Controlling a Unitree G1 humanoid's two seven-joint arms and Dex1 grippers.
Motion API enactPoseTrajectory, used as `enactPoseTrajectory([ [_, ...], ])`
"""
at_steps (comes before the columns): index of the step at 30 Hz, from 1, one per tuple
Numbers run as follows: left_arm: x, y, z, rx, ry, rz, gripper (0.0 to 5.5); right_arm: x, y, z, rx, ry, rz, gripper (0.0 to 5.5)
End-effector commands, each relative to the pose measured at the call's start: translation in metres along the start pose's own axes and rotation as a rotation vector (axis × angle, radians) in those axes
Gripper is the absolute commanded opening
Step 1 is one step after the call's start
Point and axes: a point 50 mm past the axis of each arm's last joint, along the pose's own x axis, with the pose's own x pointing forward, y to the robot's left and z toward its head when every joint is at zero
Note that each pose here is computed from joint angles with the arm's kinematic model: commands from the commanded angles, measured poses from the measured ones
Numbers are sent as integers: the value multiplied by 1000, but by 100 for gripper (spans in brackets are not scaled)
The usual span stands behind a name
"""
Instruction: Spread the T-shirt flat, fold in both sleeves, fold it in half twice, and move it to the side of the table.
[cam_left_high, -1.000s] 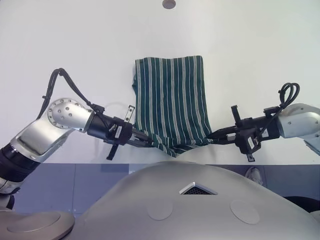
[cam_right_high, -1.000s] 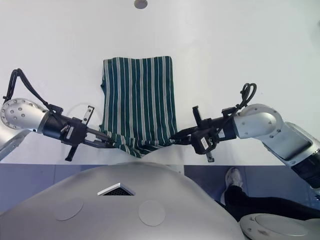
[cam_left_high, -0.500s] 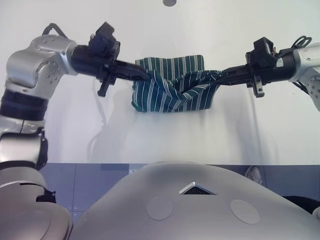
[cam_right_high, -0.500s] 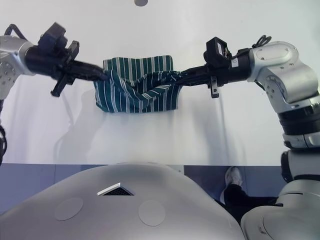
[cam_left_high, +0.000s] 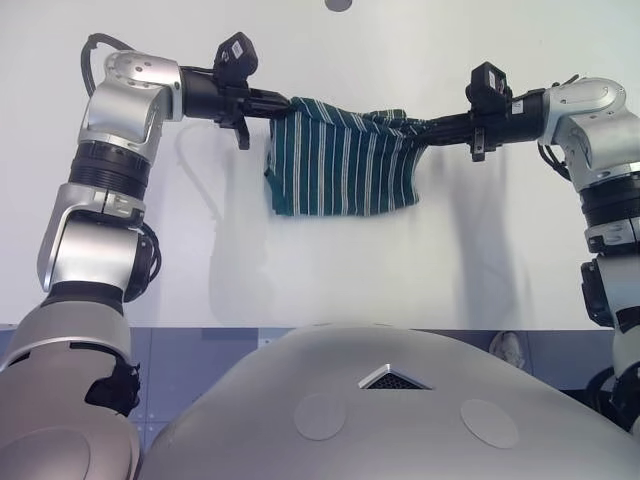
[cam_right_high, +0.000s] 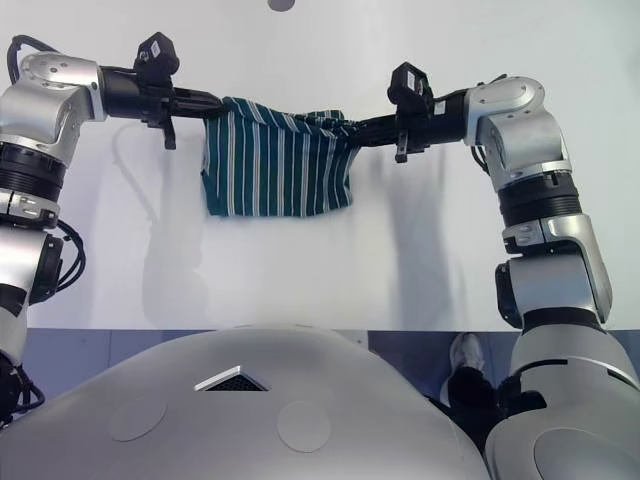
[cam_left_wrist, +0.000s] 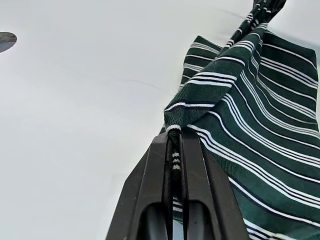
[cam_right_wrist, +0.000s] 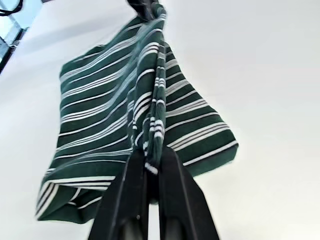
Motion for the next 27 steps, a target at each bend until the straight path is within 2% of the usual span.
enactPoseTrajectory([
  [1,-3,3,0,2,0,19,0,0,-12,14,-19,19,-23,3],
  [8,-3,7,6,18,-14,39,0,10,-30,38,-36,32,-48,3],
  [15,-4,17,7,44,9,123,0,22,-40,28,-66,73,-136,3],
  [16,-4,19,6,40,15,143,0,22,-42,28,-77,77,-158,40],
  [17,-4,20,5,35,22,153,36,22,-43,27,-84,77,-182,51],
  [24,-6,23,2,35,30,182,154,22,-48,19,-71,97,-246,182],
  [27,-7,28,8,51,-5,239,206,18,-54,18,-58,91,-340,240],
])
